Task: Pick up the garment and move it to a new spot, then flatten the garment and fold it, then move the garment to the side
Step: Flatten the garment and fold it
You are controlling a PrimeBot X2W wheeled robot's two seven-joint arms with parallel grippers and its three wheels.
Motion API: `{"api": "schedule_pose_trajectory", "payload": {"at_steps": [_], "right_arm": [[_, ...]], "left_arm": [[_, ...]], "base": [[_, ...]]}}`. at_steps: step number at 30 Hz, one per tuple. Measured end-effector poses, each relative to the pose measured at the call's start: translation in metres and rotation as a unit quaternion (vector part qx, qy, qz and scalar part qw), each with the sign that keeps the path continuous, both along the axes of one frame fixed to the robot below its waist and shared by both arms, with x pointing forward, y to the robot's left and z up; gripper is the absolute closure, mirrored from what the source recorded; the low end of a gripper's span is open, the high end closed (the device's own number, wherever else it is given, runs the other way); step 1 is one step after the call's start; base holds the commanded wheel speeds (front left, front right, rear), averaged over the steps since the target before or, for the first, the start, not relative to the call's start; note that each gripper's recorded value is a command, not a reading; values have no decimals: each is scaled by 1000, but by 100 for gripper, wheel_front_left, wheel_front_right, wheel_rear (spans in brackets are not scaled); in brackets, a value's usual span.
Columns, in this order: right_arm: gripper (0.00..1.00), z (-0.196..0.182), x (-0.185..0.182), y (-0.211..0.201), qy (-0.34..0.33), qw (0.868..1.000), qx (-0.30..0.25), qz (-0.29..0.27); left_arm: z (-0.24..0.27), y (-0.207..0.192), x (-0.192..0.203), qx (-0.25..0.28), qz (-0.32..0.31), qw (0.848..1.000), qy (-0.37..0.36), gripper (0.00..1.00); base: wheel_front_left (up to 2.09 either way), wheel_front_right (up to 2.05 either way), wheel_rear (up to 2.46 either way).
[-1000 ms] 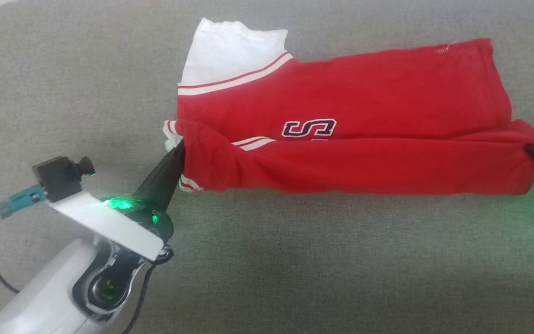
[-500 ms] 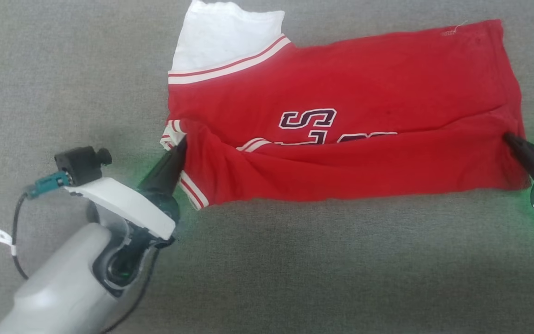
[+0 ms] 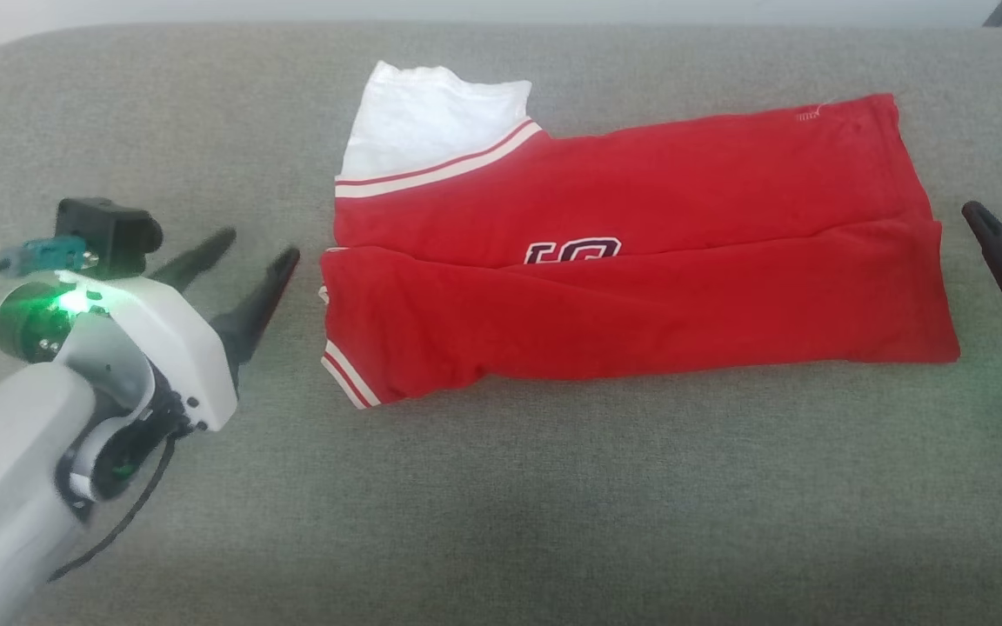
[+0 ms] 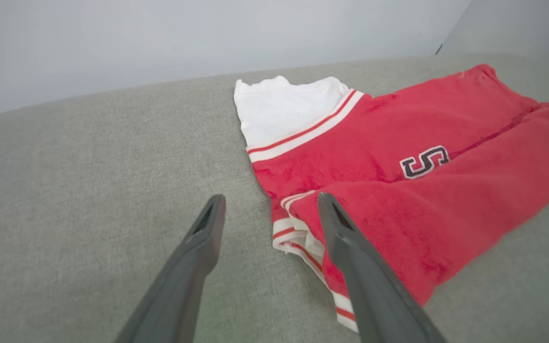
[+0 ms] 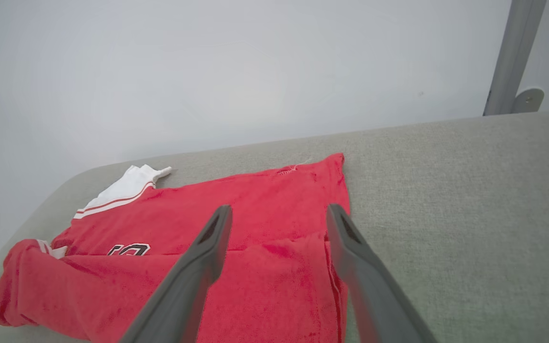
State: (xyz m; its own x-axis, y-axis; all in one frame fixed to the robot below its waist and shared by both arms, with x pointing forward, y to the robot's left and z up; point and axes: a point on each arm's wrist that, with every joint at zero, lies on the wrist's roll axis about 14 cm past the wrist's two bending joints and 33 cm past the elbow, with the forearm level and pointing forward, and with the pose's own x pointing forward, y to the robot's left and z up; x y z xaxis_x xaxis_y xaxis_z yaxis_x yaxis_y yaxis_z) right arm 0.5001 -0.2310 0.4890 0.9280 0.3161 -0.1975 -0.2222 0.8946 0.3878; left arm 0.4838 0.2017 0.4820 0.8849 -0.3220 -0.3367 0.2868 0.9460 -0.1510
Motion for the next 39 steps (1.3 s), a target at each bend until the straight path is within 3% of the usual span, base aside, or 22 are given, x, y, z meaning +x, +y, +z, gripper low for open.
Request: {"api": "schedule_pose_trajectory", "payload": {"at_steps": [5,10,12,19,21,23,27,30,33,37,39], "right_arm": [[0,9,-2,3,-15,1000,-4,8],[0,12,0,6,-21,1000,-5,13],[0,13,0,8,-22,1000,-4,16],[0,12,0,-13,-21,1000,-15,-9],[0,10,-3,-19,-16,1000,-17,-16],[0,6,-5,-23,-9,1000,-21,-21],[0,-10,-14,-25,29,996,-81,8],[0,-29,-22,-19,82,984,-146,57],[0,-61,-38,-16,161,954,-226,114],[0,-78,-35,-9,219,932,-252,144],[0,-92,-40,-7,257,911,-276,165]], "left_arm": [[-13,-24,-32,-9,-26,989,144,0],[-52,-40,-68,7,-55,956,290,0],[-59,-50,-64,-22,-50,949,310,0],[-94,-59,-45,-52,-41,932,357,0],[-99,-62,-40,-46,-54,929,363,56],[-103,-65,-38,-48,-62,926,368,100],[-104,-68,-35,-58,-72,925,370,100],[-104,-72,-35,-61,-79,925,368,100],[-104,-72,-34,-58,-83,926,363,100],[-105,-73,-32,-55,-87,929,355,100],[-107,-72,-30,-45,-89,931,351,100]], "base": [[0,0,0],[0,0,0],[0,0,0],[0,0,0],[0,0,0],[0,0,0],[0,0,0],[0,0,0],[0,0,0],[0,0,0],[0,0,0]]}}
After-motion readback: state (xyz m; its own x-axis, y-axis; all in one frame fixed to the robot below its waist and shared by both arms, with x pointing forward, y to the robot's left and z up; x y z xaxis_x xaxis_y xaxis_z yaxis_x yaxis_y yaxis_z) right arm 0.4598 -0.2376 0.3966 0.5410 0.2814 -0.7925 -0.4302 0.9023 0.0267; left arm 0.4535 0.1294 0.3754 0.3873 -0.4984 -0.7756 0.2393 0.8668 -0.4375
